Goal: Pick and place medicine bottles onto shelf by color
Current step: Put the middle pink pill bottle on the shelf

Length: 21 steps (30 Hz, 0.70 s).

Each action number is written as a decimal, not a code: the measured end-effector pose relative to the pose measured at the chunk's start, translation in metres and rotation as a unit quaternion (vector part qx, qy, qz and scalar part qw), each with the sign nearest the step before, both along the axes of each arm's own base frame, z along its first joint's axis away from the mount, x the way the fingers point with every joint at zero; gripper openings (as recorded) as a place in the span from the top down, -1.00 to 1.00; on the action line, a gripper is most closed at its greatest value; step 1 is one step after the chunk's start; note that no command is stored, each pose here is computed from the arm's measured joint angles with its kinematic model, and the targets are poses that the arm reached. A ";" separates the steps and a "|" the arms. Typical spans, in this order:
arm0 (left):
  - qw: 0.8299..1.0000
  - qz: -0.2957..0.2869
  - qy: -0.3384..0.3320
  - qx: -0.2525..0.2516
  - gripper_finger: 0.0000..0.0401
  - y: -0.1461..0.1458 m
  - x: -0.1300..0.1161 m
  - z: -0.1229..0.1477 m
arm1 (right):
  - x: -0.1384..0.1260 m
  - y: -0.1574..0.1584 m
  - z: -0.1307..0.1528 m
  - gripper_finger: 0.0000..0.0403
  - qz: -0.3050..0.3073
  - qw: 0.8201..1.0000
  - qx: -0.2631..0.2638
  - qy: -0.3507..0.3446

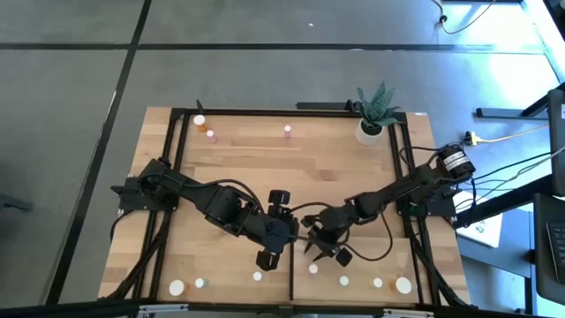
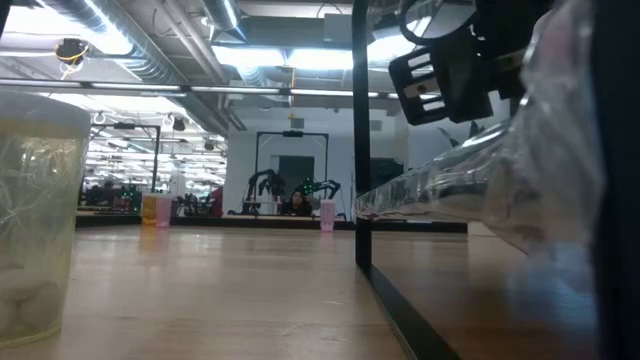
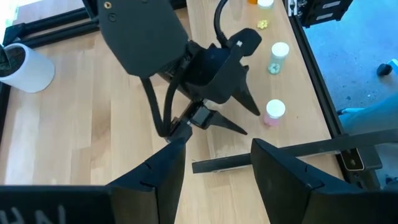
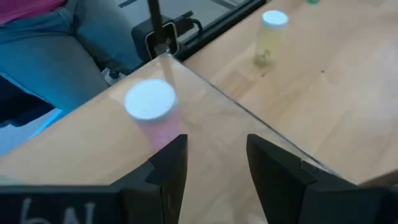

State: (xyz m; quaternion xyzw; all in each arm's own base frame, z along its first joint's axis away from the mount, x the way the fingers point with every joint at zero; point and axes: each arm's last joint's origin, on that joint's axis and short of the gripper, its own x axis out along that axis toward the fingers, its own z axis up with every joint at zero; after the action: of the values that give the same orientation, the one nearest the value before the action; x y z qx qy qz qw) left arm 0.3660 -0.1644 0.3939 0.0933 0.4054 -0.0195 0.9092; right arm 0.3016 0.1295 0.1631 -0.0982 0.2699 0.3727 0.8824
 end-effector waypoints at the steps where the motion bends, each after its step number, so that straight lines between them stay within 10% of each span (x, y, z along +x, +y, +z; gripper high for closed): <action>1: 1.000 0.000 0.000 0.000 0.12 0.000 0.000 0.000 | 0.000 0.001 -0.001 0.17 0.001 1.000 0.001 0.000; 21: 1.000 0.000 0.000 0.000 0.12 0.000 0.000 0.000 | -0.004 0.023 -0.001 0.17 0.031 0.999 0.014 -0.023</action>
State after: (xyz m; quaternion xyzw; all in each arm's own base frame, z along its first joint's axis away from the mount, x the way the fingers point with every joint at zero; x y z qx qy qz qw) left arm 0.3660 -0.1645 0.3939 0.0930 0.4052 -0.0195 0.9093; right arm 0.2972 0.1525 0.1618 -0.1028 0.2407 0.4017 0.8776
